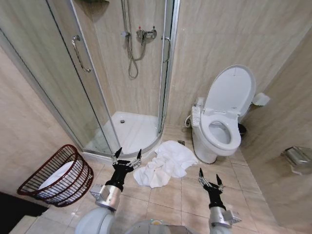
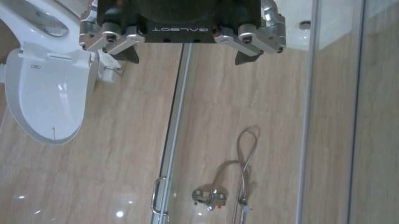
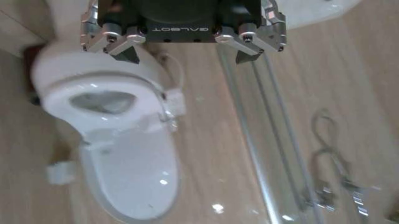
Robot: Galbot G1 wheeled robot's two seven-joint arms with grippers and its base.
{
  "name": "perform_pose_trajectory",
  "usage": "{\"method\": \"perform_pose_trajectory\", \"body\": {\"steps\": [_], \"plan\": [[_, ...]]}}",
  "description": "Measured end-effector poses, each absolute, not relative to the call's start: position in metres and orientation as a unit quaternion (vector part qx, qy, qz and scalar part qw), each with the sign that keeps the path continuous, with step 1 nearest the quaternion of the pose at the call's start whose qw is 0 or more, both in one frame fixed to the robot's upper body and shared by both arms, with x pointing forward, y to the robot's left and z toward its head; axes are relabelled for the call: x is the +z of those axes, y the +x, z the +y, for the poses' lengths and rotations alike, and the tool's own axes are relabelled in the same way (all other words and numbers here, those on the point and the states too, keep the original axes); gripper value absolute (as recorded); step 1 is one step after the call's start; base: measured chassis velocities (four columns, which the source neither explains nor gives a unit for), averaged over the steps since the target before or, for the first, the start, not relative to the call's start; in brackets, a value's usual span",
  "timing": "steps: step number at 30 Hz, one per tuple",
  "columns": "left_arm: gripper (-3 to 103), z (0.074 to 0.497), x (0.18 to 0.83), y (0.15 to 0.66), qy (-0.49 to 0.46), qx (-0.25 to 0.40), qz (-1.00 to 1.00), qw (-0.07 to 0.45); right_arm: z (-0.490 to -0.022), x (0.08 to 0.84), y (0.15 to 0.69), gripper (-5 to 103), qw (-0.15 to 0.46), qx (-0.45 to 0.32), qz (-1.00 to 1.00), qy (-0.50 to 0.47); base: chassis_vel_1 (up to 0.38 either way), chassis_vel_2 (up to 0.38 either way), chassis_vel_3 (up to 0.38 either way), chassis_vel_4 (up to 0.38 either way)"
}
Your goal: Discard the used towel into the hamper.
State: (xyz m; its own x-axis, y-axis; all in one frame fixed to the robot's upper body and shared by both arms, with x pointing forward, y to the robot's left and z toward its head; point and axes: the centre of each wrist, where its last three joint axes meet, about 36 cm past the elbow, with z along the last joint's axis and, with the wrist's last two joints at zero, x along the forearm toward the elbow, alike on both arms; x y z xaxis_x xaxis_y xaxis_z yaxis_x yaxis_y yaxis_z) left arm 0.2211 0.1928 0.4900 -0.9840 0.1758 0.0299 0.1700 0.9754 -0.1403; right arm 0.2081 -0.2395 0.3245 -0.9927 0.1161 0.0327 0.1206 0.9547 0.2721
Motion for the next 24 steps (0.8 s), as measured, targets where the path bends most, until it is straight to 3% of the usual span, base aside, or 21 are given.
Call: {"method": "perform_pose_trajectory", "body": {"steps": [12,24], "plan": [[100,0.193,0.490,0.221,-0.087,0.069,-0.994,0.021,-0.226,0.340,0.212,100,-0.015,-0.137,-0.989,-0.045,0.000,0.000,0.000,0.000],[100,0.193,0.490,0.221,-0.087,0.069,-0.994,0.021,-0.228,0.345,0.210,100,0.001,-0.134,-0.990,-0.038,0.000,0.000,0.000,0.000]]}}
